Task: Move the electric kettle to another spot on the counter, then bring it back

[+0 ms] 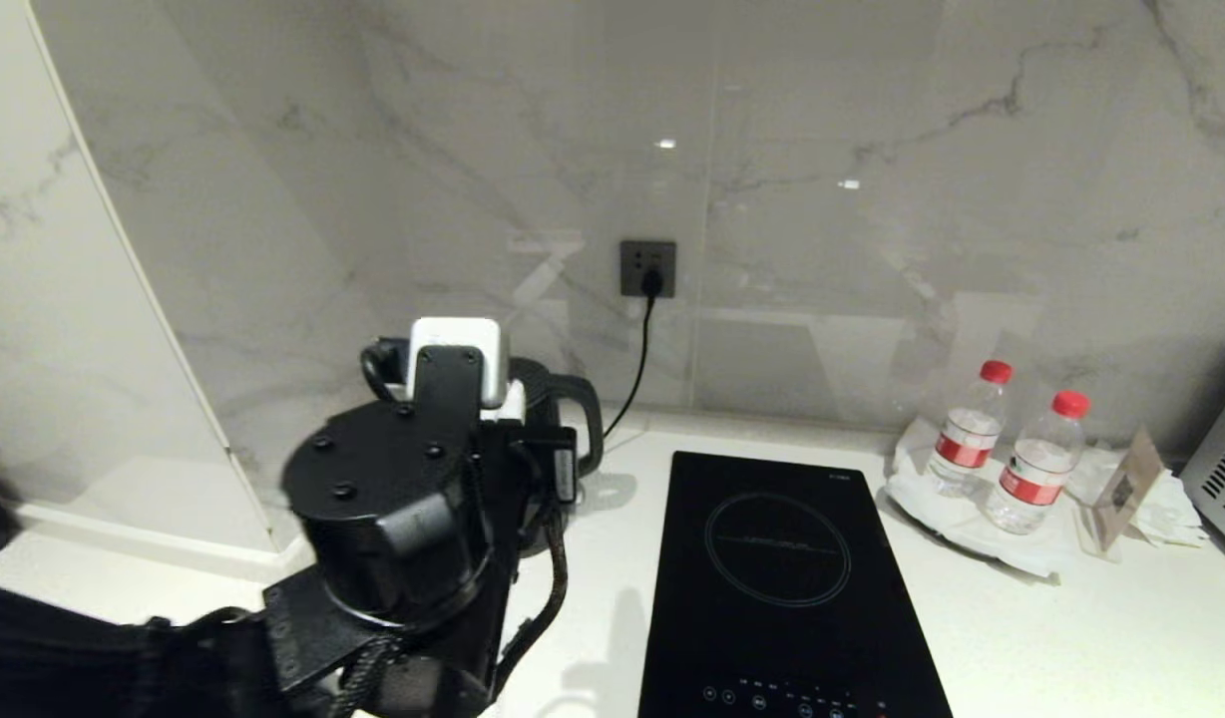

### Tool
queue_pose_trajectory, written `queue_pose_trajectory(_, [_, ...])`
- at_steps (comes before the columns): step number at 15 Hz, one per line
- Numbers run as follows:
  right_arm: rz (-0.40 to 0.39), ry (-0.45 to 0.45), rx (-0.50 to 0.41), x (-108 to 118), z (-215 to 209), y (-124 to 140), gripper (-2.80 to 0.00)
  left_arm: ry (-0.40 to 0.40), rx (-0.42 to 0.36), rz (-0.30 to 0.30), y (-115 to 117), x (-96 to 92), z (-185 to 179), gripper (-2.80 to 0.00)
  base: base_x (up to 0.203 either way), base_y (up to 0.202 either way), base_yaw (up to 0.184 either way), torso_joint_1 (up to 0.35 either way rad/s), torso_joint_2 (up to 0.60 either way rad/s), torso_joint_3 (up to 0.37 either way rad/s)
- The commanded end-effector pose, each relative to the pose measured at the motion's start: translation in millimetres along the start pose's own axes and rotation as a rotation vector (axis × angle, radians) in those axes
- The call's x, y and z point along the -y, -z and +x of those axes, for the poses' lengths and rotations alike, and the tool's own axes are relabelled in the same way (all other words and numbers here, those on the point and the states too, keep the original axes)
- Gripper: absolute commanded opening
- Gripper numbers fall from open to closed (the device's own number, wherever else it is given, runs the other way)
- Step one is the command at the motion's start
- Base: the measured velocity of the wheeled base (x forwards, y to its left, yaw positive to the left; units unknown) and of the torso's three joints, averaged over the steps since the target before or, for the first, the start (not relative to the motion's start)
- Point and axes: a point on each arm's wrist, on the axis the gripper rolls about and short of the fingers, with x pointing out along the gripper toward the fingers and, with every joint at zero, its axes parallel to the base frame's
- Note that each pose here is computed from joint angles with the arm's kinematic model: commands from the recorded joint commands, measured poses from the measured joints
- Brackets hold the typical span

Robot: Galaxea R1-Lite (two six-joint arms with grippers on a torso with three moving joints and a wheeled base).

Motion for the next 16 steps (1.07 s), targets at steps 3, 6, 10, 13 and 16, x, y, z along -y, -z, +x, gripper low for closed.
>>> queue_pose_trajectory(3, [0.000,0.000,-0.001,0.0,0.1,-0.1,-2.80,-0.021,0.113,-0.098,-78.0,-67.2,-49.4,-2.80,0.000,0.000,0.000,0.000,0.00,0.000])
queue_pose_trajectory(6, [0.000,0.000,-0.001,0.0,0.1,-0.1,-2.80,-0.106,0.104,-0.036,-93.2,-118.3,-71.7,-2.80,0.000,0.000,0.000,0.000,0.00,0.000])
queue_pose_trajectory(10, [0.000,0.000,-0.001,0.0,0.1,-0.1,-2.80,-0.354,-0.006,0.121,-63.0,-181.2,-96.2,-2.80,0.000,0.000,0.000,0.000,0.00,0.000])
queue_pose_trajectory(13, [0.000,0.000,0.000,0.0,0.1,0.0,-2.80,-0.637,0.011,0.133,-61.1,-219.8,-127.3,-2.80,0.000,0.000,0.000,0.000,0.00,0.000])
queue_pose_trajectory(16, [0.000,0.000,-0.001,0.0,0.1,-0.1,-2.80,-0.737,0.063,0.115,-40.2,-235.3,-182.5,-2.80,0.000,0.000,0.000,0.000,0.00,0.000])
